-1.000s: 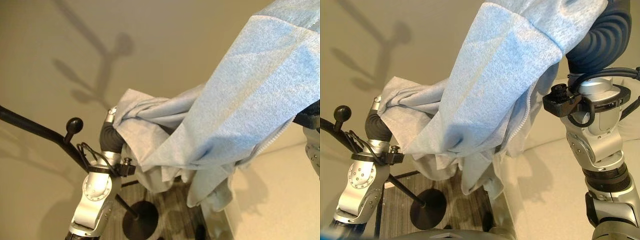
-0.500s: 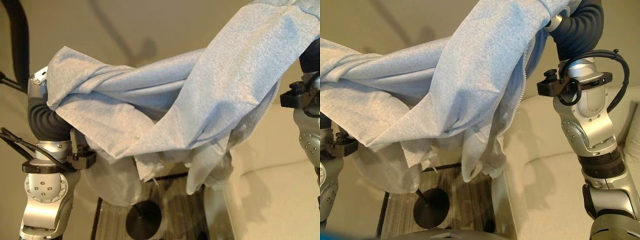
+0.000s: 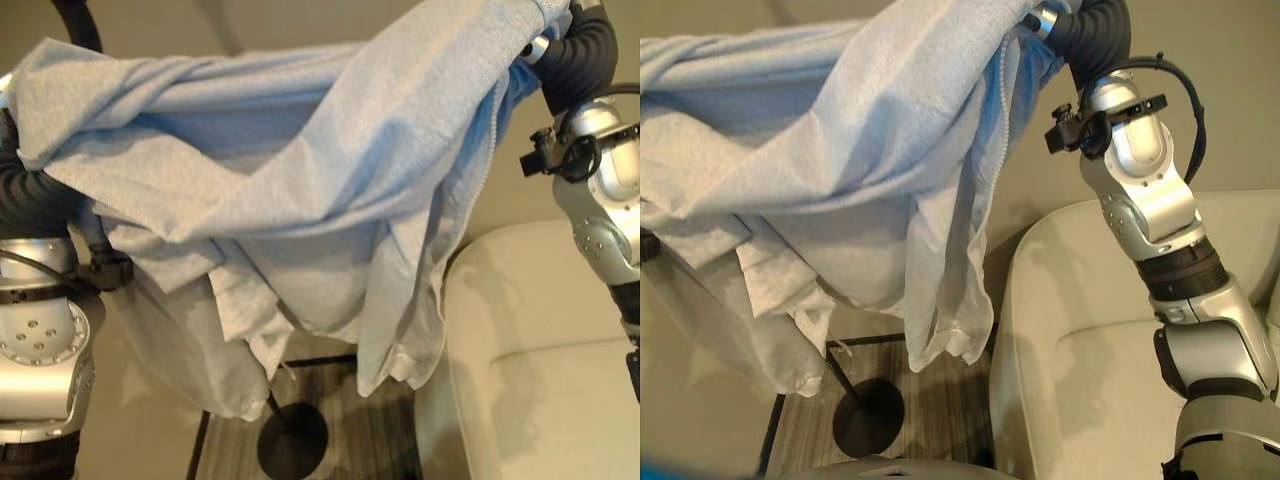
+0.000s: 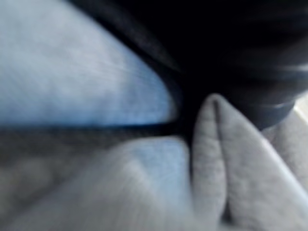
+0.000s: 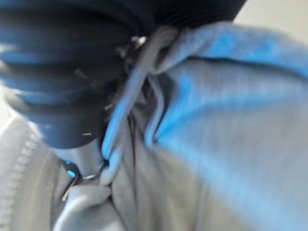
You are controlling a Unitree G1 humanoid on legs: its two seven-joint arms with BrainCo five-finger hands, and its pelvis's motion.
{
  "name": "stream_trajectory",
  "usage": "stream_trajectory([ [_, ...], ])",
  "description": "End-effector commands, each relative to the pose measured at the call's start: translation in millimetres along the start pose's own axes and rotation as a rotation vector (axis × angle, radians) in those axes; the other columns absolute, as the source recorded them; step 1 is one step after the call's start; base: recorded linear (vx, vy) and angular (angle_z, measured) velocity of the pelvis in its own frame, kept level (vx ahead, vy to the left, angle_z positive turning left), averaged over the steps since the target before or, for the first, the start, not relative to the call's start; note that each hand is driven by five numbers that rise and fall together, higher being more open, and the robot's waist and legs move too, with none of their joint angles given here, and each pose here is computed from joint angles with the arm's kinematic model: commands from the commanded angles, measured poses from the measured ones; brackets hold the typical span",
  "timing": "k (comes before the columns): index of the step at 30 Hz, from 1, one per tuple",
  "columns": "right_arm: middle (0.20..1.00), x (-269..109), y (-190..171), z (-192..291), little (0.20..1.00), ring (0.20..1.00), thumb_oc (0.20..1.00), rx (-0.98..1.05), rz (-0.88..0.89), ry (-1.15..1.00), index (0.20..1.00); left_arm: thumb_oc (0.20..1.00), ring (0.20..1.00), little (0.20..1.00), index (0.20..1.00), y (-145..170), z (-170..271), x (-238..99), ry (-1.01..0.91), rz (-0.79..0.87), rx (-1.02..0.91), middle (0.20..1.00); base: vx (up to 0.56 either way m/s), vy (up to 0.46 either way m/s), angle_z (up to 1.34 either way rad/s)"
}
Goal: Hang the clothes on the sofa on the clothes rack.
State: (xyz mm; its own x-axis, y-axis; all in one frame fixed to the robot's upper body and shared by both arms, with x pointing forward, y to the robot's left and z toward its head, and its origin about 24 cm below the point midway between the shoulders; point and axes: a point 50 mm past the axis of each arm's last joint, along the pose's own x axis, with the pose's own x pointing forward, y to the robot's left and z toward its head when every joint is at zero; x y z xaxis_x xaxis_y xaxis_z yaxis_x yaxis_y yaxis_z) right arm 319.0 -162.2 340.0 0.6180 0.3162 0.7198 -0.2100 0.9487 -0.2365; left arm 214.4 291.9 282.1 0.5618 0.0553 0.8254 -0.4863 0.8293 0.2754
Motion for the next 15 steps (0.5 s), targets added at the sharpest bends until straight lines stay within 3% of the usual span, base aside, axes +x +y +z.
stream_trajectory([
  [1, 0.2, 11, -17, 6, 0.2, 0.2, 0.2, -0.003, -0.077, -0.004, 0.2, 0.2, 0.2, 0.2, 0.2, 17, -7, 9, 0.005, 0.089, 0.052, 0.2, 0.03, 0.015, 0.05],
  [15, 0.2, 27, -37, -17, 0.2, 0.2, 0.2, -0.075, -0.165, 0.129, 0.2, 0.2, 0.2, 0.2, 0.2, 22, -19, 20, 0.036, 0.118, 0.054, 0.2, 0.01, 0.007, 0.04],
])
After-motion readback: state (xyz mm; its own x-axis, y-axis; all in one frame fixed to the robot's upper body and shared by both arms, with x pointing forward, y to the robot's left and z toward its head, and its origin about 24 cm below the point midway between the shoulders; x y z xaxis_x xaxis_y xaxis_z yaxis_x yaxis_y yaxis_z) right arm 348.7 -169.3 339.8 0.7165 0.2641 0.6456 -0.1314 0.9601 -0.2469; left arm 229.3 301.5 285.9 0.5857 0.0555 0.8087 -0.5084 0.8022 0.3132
